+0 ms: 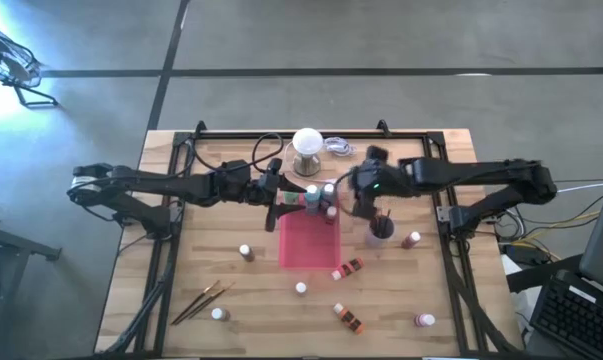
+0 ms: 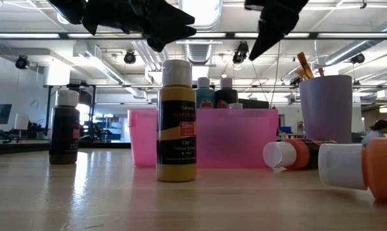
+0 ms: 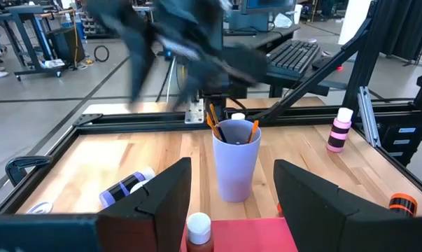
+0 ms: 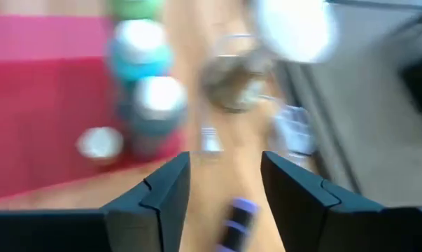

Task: Pick & Place Paint Supplies
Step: Put the small purple paint bottle into the red bin

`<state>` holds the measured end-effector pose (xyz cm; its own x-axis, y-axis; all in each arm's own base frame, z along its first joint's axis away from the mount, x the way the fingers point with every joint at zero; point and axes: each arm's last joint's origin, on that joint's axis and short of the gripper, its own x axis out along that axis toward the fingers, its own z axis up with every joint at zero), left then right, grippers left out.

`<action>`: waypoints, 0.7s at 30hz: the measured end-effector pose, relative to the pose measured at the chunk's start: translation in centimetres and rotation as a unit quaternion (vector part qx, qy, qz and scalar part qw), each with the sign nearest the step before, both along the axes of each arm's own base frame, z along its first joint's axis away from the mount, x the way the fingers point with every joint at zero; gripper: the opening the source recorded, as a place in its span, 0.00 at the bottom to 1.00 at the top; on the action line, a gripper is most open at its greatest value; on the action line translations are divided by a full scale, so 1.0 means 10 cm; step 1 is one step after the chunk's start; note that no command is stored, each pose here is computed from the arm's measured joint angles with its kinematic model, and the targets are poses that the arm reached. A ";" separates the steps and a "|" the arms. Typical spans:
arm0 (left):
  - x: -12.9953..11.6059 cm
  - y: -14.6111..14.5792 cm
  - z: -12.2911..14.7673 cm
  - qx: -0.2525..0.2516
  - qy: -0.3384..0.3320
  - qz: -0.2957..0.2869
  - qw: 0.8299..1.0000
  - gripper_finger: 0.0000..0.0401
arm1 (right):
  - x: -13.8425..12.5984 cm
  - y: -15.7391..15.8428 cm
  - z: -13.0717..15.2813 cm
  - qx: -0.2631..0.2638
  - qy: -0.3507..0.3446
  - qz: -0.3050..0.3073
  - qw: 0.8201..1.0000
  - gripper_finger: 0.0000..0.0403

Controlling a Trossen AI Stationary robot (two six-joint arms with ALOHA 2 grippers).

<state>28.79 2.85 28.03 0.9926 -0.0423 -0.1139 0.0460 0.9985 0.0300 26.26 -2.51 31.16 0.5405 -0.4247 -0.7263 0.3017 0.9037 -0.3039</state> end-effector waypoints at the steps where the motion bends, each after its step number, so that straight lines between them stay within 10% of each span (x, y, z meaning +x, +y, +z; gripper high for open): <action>1: 0.00 0.00 0.00 0.000 0.000 0.000 1.000 0.52 | -0.07 -0.04 0.04 -0.012 -0.008 -0.016 1.000 0.42; 8: 0.00 0.00 -0.01 -0.001 0.005 0.000 1.000 0.52 | -0.62 -0.36 0.09 -0.026 -0.077 -0.110 0.991 0.38; 21: 0.00 0.00 -0.01 -0.001 0.006 0.000 1.000 0.52 | -1.40 -0.36 -0.76 0.001 -0.175 -0.225 0.959 0.37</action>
